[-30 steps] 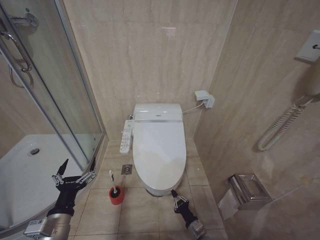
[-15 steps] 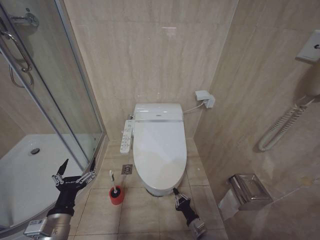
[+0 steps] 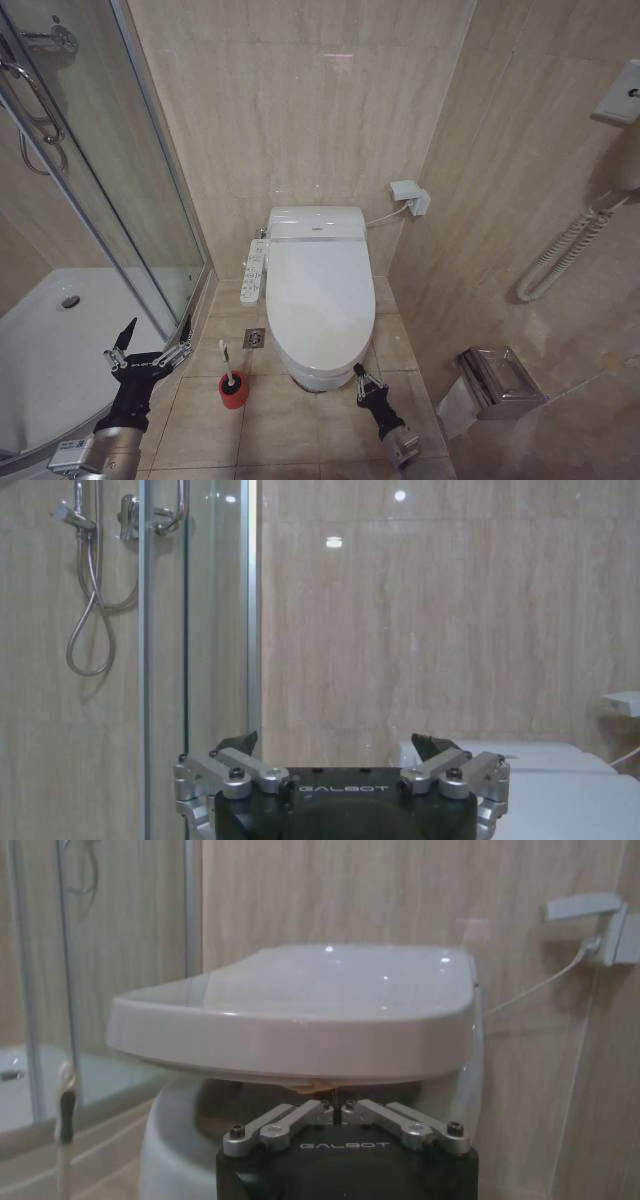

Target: Open the toilet lid, clean the toilet bowl with a toilet brush, close the toilet lid, and flush.

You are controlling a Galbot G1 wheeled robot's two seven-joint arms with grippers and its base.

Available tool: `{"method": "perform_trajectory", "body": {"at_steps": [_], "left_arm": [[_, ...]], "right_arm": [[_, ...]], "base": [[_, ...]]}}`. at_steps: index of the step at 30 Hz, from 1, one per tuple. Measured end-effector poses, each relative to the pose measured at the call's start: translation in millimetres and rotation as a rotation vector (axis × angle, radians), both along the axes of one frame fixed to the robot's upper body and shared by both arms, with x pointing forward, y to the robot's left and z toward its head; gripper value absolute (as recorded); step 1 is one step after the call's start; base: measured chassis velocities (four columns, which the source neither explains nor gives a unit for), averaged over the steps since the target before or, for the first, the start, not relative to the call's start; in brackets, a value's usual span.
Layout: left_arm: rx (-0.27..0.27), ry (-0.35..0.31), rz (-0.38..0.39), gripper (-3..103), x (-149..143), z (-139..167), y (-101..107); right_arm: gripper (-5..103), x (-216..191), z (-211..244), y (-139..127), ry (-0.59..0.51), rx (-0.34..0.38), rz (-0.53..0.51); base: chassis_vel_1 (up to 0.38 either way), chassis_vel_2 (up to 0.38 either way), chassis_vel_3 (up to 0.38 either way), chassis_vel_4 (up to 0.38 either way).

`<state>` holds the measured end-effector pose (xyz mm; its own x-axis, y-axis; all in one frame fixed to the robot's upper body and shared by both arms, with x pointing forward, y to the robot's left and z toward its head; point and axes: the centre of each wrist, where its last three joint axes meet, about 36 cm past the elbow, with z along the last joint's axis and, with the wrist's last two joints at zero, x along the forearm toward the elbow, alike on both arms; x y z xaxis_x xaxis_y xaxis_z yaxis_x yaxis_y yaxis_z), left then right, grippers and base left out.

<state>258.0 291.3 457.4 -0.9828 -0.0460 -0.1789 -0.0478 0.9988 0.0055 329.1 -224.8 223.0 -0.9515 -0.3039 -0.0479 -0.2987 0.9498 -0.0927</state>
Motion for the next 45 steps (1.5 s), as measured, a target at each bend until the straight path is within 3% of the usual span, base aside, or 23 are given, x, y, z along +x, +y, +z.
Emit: {"method": "perform_trajectory", "body": {"at_steps": [26, 45], "left_arm": [[0.000, 0.000, 0.000, 100, 0.0, 0.0, 0.0], [0.000, 0.000, 0.000, 100, 0.0, 0.0, 0.0]], "right_arm": [[0, 26.2, 78.1, -12.6, -0.181, 0.117, -0.098], [0, 66.9, 113.1, -3.0, -0.248, 0.206, -0.159]], "base": [[0.000, 0.000, 0.000, 0.000], [0.000, 0.000, 0.000, 0.000]]}}
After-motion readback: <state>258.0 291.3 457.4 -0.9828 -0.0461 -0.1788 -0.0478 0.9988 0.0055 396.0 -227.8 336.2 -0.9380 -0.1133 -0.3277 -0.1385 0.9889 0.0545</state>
